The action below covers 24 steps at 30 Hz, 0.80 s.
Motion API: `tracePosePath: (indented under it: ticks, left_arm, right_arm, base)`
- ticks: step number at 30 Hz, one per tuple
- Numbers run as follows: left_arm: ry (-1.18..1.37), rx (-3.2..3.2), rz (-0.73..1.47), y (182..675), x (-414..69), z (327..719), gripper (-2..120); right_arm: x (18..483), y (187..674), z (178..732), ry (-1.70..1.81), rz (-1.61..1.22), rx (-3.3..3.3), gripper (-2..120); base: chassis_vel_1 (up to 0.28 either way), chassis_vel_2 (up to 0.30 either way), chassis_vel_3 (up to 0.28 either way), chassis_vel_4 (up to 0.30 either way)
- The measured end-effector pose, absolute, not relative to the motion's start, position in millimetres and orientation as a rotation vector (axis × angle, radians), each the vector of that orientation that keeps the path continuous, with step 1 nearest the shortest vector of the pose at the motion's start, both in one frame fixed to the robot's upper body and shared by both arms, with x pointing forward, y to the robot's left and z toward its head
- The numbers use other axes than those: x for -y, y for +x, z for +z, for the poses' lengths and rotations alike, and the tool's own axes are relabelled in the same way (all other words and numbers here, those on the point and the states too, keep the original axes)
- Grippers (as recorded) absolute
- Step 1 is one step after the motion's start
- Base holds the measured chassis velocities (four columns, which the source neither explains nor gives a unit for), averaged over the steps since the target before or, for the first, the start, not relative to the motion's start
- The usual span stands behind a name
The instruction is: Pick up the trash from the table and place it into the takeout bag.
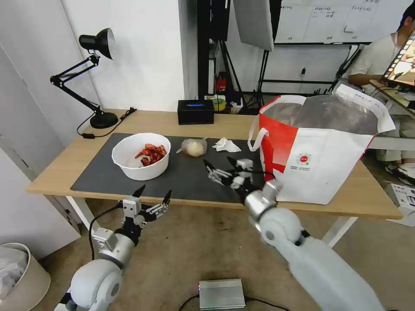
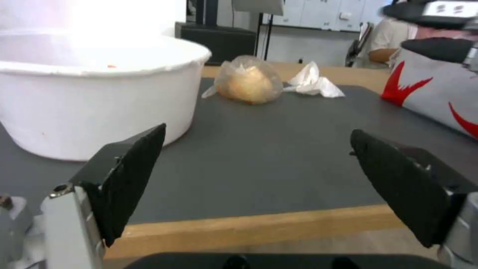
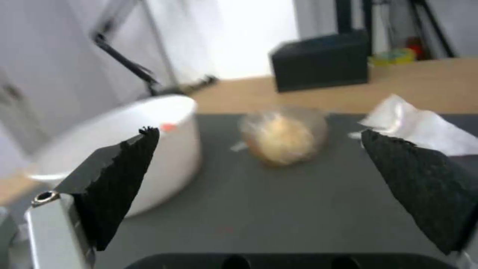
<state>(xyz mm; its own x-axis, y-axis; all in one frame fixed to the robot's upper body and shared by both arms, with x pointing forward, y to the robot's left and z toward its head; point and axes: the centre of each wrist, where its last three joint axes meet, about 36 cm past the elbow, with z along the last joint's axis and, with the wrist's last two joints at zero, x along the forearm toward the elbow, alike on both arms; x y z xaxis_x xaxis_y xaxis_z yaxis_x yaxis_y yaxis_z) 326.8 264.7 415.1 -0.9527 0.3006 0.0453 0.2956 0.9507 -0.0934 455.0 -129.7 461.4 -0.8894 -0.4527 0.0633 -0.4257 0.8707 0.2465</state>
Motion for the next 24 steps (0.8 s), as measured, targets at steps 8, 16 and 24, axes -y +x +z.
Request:
tracePosePath:
  ticks: [8, 16, 24]
  left_arm:
    - [-0.450, 3.021, 0.106, 329, -271, 409, 100]
    - [-0.442, 3.017, 0.122, 326, -269, 407, 100]
    - [-0.441, 3.017, 0.121, 324, -270, 408, 100]
  right_arm:
    - [82, 480, 469, 0.441, -0.124, 2.889, 100]
    - [45, 500, 482, 0.193, -0.035, 2.843, 100]
    - [36, 507, 489, 0.049, -0.032, 2.787, 100]
  base:
    - [0.000, 0.000, 0.000, 0.000]
    - [0.000, 0.000, 0.000, 0.000]
    - [0.000, 0.000, 0.000, 0.000]
